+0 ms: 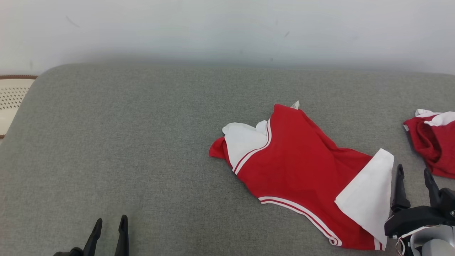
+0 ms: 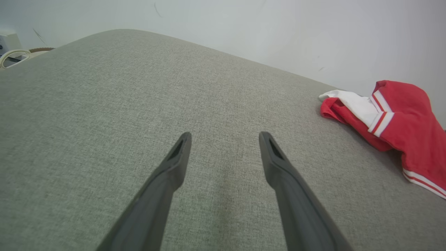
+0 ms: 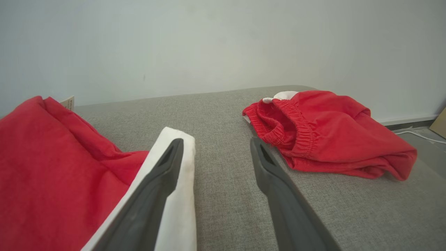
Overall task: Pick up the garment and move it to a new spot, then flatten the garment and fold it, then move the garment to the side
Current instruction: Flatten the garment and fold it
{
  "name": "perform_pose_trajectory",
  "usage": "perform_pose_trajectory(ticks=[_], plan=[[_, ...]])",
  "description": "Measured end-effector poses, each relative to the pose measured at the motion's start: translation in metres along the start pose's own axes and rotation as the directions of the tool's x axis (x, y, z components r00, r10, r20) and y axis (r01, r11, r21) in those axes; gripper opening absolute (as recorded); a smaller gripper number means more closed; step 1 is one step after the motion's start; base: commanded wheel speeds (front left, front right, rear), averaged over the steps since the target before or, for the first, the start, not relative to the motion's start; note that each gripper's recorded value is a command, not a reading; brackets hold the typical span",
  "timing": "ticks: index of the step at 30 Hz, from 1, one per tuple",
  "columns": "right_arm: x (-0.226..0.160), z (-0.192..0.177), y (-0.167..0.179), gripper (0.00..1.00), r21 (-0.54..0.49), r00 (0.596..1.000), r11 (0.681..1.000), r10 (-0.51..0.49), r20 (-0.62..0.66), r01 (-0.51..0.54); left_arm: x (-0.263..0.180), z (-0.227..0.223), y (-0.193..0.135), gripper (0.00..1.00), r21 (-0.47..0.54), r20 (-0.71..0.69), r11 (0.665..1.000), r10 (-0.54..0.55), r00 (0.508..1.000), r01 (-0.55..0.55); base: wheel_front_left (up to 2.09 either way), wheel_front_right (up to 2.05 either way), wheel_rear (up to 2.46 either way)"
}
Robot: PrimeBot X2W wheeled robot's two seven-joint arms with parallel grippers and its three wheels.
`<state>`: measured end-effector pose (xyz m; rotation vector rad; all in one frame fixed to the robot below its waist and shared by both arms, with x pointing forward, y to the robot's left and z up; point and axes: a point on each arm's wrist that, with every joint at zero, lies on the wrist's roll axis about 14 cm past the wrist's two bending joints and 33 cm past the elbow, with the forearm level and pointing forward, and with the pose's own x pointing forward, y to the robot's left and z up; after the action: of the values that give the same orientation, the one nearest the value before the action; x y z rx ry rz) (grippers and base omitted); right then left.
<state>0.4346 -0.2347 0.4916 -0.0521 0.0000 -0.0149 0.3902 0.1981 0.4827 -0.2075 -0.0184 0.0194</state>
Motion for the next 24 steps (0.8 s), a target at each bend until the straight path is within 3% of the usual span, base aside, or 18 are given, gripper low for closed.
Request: perform_pose_trajectory(ticks=[4, 12, 18, 24], plan=[[-0.002, 0.012, 0.014, 1.00, -0.008, 0.998, 0.999, 0.041, 0.039, -0.040, 0.001, 0.001, -0.005, 1.00, -0.002, 0.004, 1.000, -0.015, 1.000, 0.015, 0.00, 0.00, 0.00], [-0.014, 0.007, 0.103, 1.00, -0.012, 0.950, 0.951, 0.310, 0.027, -0.309, 0.001, -0.001, -0.007, 1.00, -0.008, -0.002, 1.000, -0.021, 1.000, 0.021, 0.00, 0.00, 0.00], [-0.033, -0.011, 0.171, 1.00, -0.016, 0.856, 0.856, 0.516, -0.029, -0.516, -0.003, -0.003, -0.002, 1.00, -0.016, -0.010, 1.000, -0.005, 1.000, 0.004, 0.00, 0.00, 0.00], [-0.043, -0.023, 0.213, 1.00, -0.023, 0.767, 0.768, 0.637, -0.071, -0.640, -0.010, -0.003, 0.008, 1.00, -0.022, -0.012, 0.999, 0.026, 1.000, -0.026, 0.00, 0.00, 0.00]])
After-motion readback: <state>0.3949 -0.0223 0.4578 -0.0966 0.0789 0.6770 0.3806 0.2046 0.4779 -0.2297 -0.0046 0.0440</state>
